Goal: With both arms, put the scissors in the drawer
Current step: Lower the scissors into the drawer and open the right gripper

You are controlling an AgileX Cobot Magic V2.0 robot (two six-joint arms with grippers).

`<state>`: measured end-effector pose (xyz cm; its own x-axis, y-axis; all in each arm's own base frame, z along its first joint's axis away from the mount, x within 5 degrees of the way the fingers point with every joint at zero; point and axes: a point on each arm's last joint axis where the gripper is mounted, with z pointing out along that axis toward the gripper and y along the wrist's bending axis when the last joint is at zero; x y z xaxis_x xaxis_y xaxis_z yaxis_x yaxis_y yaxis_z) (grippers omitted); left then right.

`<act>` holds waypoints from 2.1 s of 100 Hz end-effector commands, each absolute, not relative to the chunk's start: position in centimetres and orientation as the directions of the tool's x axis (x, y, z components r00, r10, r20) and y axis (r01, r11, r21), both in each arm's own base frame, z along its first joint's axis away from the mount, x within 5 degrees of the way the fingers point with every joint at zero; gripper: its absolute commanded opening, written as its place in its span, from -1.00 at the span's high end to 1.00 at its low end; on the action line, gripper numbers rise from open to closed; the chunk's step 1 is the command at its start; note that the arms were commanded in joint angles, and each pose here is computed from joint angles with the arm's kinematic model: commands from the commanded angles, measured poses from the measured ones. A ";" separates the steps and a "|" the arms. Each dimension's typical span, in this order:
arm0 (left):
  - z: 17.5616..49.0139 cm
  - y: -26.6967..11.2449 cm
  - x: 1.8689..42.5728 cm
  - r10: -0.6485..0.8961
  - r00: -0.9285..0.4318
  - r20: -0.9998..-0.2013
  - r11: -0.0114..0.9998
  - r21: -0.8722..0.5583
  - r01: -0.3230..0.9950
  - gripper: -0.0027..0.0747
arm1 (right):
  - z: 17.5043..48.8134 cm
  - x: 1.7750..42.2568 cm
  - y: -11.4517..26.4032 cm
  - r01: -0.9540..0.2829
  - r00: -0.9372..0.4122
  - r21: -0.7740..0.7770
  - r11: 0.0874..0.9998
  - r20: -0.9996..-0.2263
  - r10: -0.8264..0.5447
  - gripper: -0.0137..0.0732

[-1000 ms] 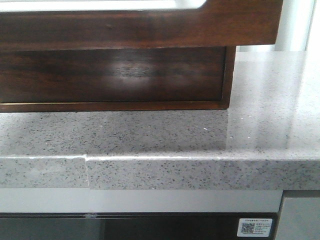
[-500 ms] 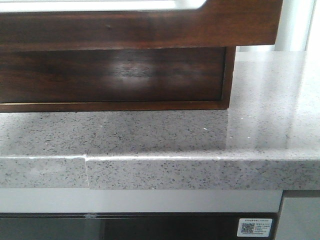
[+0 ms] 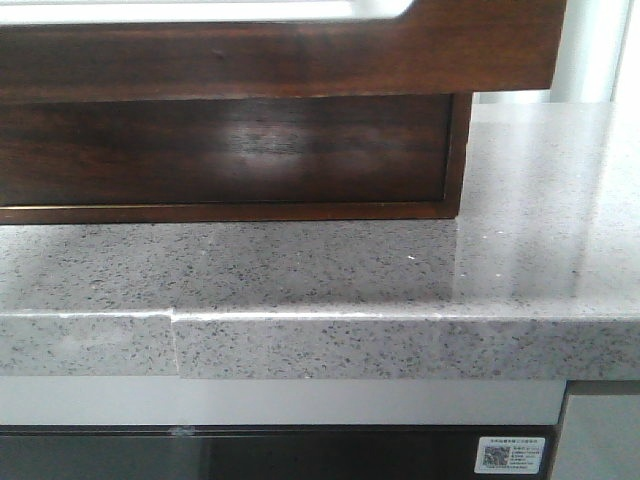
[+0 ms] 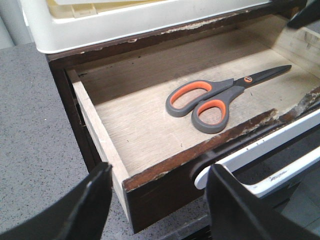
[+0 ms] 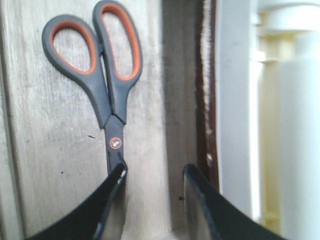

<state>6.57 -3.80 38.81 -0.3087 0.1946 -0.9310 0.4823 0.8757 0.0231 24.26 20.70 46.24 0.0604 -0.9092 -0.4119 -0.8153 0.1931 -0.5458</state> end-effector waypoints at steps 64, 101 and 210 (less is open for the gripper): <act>40.3 -3.9 6.8 0.144 -0.235 -0.961 0.880 0.016 0.474 -0.07 | 42.7 15.1 1.5 -0.115 -0.408 -0.102 0.988 -0.902 -0.141 0.13; 40.3 -3.9 6.8 0.144 -0.235 -0.961 0.880 0.016 0.474 -0.07 | 36.1 11.5 1.3 -0.102 -0.397 0.005 0.995 -0.917 -0.036 0.13; 40.3 -3.9 6.8 0.144 -0.235 -0.961 0.880 0.016 0.474 0.98 | 36.1 11.3 1.2 -0.101 -0.395 0.000 0.995 -0.918 -0.040 0.84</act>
<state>6.57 -3.79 38.81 -0.3085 0.1956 -0.9309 0.4817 0.8760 0.0244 11.17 1.30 34.74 -0.4839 -0.0468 -0.8739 -0.1064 0.9943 0.0057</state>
